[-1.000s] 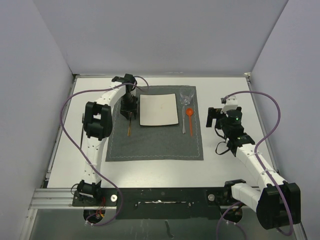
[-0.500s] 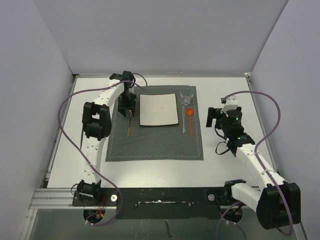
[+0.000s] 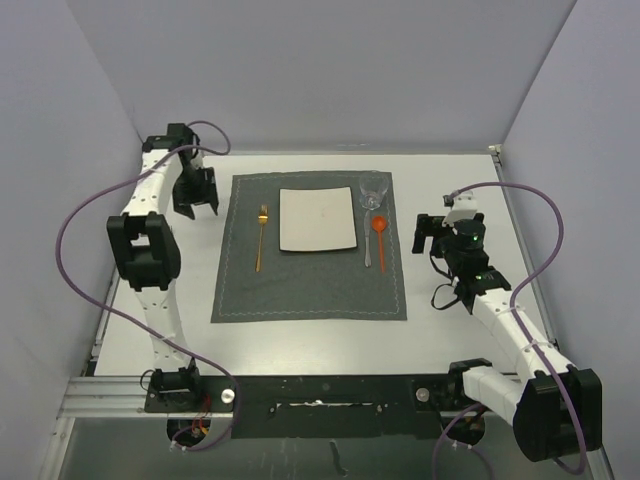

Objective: Set the dinner table for one person
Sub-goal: Pick up the fork at the center of the board.

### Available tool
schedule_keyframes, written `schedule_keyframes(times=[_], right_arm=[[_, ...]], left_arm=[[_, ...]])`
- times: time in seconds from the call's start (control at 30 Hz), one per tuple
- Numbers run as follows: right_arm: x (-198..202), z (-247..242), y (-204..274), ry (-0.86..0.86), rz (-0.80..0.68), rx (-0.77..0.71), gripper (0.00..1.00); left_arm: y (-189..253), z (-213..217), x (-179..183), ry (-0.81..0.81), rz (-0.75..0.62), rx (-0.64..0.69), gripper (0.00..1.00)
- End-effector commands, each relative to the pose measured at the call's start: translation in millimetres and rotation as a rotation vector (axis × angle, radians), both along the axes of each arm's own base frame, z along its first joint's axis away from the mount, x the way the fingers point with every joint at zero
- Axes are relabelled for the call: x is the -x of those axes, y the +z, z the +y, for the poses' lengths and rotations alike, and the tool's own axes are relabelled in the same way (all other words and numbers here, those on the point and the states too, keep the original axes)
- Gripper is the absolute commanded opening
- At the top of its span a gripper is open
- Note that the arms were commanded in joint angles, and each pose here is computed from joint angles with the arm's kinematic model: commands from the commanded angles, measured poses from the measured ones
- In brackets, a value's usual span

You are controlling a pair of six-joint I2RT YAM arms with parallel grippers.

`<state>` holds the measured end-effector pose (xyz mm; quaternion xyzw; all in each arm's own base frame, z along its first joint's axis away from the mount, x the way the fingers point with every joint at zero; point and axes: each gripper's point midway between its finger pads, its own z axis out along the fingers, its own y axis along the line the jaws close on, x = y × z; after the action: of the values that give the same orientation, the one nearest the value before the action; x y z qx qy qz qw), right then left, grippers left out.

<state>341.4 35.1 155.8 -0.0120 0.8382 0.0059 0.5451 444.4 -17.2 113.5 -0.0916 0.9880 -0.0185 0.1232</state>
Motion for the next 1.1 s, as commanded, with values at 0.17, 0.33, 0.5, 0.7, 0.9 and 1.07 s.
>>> schedule_keyframes(times=[0.17,0.33,0.5,0.7,0.9,1.07], right_arm=[[-13,10,29,0.007,-0.110,-0.051,0.98],[-12,10,27,0.004,-0.103,-0.003,0.98],[-12,9,26,-0.004,-0.106,0.010,0.98],[-12,8,24,-0.008,-0.106,0.017,0.98],[-12,9,25,-0.006,-0.110,0.019,0.98],[-12,11,26,-0.002,-0.116,0.016,0.98]], left_arm=[[1,74,6,0.042,-0.072,-0.004,0.57],[-8,90,6,0.052,-0.067,0.039,0.55],[-17,100,10,0.042,-0.066,0.112,0.50],[-22,108,12,0.052,-0.077,0.199,0.54],[-30,114,18,0.048,-0.052,0.188,0.58],[-38,118,27,0.035,-0.026,0.154,0.60]])
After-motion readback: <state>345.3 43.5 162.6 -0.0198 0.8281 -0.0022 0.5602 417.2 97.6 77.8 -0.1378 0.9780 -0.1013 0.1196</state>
